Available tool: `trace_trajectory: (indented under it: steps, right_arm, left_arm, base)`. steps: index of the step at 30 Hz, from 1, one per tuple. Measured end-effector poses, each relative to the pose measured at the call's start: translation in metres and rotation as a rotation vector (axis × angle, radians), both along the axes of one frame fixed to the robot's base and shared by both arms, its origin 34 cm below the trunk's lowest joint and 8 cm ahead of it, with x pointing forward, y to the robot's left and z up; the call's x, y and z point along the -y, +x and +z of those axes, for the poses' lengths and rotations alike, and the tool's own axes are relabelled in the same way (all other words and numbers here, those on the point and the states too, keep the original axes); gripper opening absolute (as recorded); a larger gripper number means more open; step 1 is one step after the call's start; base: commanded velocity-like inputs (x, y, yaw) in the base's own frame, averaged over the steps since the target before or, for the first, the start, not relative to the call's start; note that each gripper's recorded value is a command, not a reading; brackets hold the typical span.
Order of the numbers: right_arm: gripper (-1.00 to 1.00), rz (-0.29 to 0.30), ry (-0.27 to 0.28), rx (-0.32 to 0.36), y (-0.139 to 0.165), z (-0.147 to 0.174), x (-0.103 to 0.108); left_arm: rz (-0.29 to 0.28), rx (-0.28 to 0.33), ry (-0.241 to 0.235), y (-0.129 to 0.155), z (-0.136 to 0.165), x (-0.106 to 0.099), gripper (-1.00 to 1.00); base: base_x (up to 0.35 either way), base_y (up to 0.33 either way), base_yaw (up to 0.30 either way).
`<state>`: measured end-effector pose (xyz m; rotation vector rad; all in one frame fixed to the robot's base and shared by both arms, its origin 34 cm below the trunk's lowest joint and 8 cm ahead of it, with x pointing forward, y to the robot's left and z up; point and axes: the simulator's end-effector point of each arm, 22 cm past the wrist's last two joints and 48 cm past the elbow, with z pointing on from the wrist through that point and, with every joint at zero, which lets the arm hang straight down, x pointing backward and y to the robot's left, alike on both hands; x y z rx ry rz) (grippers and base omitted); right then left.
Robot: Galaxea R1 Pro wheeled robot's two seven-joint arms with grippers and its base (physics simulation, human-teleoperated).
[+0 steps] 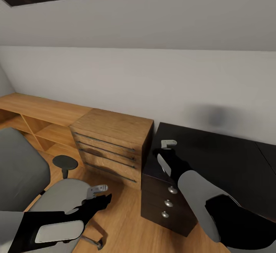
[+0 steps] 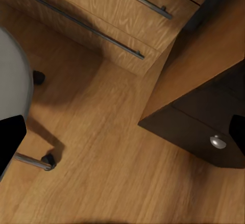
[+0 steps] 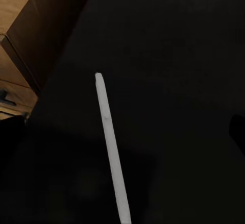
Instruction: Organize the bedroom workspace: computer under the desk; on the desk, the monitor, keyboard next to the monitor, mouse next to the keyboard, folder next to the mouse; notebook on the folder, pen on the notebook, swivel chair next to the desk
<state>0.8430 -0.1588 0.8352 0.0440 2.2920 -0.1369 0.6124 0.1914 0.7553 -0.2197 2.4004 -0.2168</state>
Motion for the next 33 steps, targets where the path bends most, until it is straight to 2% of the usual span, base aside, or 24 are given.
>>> trace_trajectory:
  steps: [5, 7, 8, 9, 13, 21, 33]
  right_arm:
    - [1.0, 0.053, -0.039, -0.007, -0.004, -0.008, -0.007]
    - [1.0, 0.103, -0.054, -0.001, -0.004, -0.008, -0.017]
    - [1.0, 0.167, -0.057, 0.002, -0.005, -0.01, -0.031]
    - [1.0, 0.193, -0.054, -0.001, -0.006, -0.011, -0.036]
    - [1.0, 0.23, -0.044, -0.015, -0.009, -0.015, -0.045]
    - [1.0, 0.251, -0.052, -0.084, -0.02, -0.026, -0.046]
    - [1.0, 0.245, -0.042, -0.12, -0.025, -0.044, -0.045]
  left_arm:
    - [-0.001, 0.001, -0.001, 0.0, 0.0, 0.0, 1.0]
    - [-0.002, 0.001, -0.002, 0.0, 0.0, 0.001, 1.0]
    - [-0.004, 0.001, -0.005, 0.0, 0.001, 0.002, 1.0]
    - [-0.007, 0.001, -0.01, -0.001, 0.002, 0.004, 1.0]
    - [-0.022, -0.005, -0.033, -0.007, 0.007, 0.013, 1.0]
    - [-0.037, -0.016, -0.083, -0.02, 0.023, 0.018, 1.0]
    - [-0.028, -0.008, -0.098, -0.017, 0.017, 0.017, 1.0]
  base:
    - [0.043, 0.0, 0.0]
    - [0.011, 0.0, 0.0]
    - [0.004, 0.0, 0.0]
    - [0.003, 0.0, 0.0]
    - [0.002, 0.0, 0.0]
    - [0.0, 0.0, 0.0]
    - [0.0, 0.0, 0.0]
